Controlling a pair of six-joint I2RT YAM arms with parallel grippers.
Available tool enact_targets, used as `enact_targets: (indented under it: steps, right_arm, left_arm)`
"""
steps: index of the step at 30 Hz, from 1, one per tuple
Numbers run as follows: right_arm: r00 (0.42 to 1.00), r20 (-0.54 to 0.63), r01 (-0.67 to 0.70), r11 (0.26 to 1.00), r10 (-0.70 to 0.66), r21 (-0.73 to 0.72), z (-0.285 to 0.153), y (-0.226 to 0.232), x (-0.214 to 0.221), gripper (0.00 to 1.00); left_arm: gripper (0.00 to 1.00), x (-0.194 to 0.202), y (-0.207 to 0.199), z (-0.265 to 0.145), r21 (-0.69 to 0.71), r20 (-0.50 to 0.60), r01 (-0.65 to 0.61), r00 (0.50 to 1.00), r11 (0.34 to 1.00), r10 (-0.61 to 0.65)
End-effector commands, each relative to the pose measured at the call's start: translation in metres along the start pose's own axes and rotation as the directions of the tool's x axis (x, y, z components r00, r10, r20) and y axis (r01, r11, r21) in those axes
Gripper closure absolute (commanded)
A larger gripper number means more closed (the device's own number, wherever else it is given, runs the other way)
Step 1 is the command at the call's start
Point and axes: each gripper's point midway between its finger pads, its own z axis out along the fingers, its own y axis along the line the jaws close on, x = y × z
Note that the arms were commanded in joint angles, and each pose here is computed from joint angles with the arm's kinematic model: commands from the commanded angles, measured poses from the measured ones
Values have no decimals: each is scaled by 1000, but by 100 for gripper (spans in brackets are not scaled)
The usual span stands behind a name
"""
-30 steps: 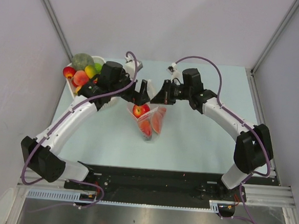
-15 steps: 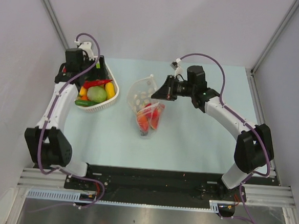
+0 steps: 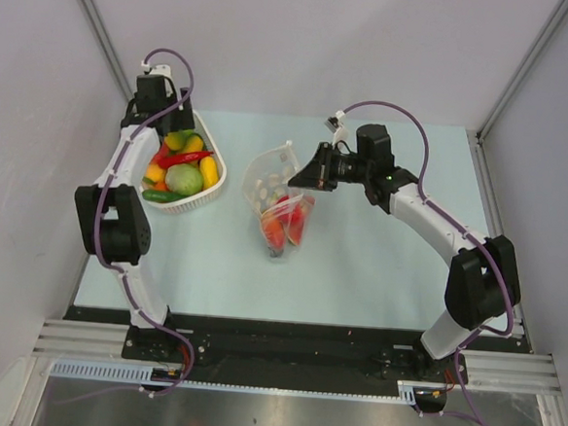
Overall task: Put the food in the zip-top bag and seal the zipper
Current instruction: Pick up the fake fruit from the bin.
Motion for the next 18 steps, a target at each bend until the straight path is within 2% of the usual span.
enact_targets:
  steps: [1, 13, 16, 18]
  right_arm:
    - [998, 37, 56, 998, -54, -41, -3, 13, -15, 100]
    - [999, 37, 38, 999, -37, -27, -1, 6, -16, 100]
    - [1000, 21, 22, 1000, -22, -12, -1, 2, -11, 100]
    - [999, 22, 23, 1000, -23, -8, -1, 1, -11, 100]
  left_arm:
    - [12, -25, 10, 13, -54, 62, -4, 998, 999, 7]
    - [11, 17, 23, 46, -123, -31, -64, 998, 990, 61]
    - [15, 15, 24, 47, -121, -23, -70, 997, 990, 68]
    - [25, 11, 19, 45, -102, -13, -76, 997, 992, 75]
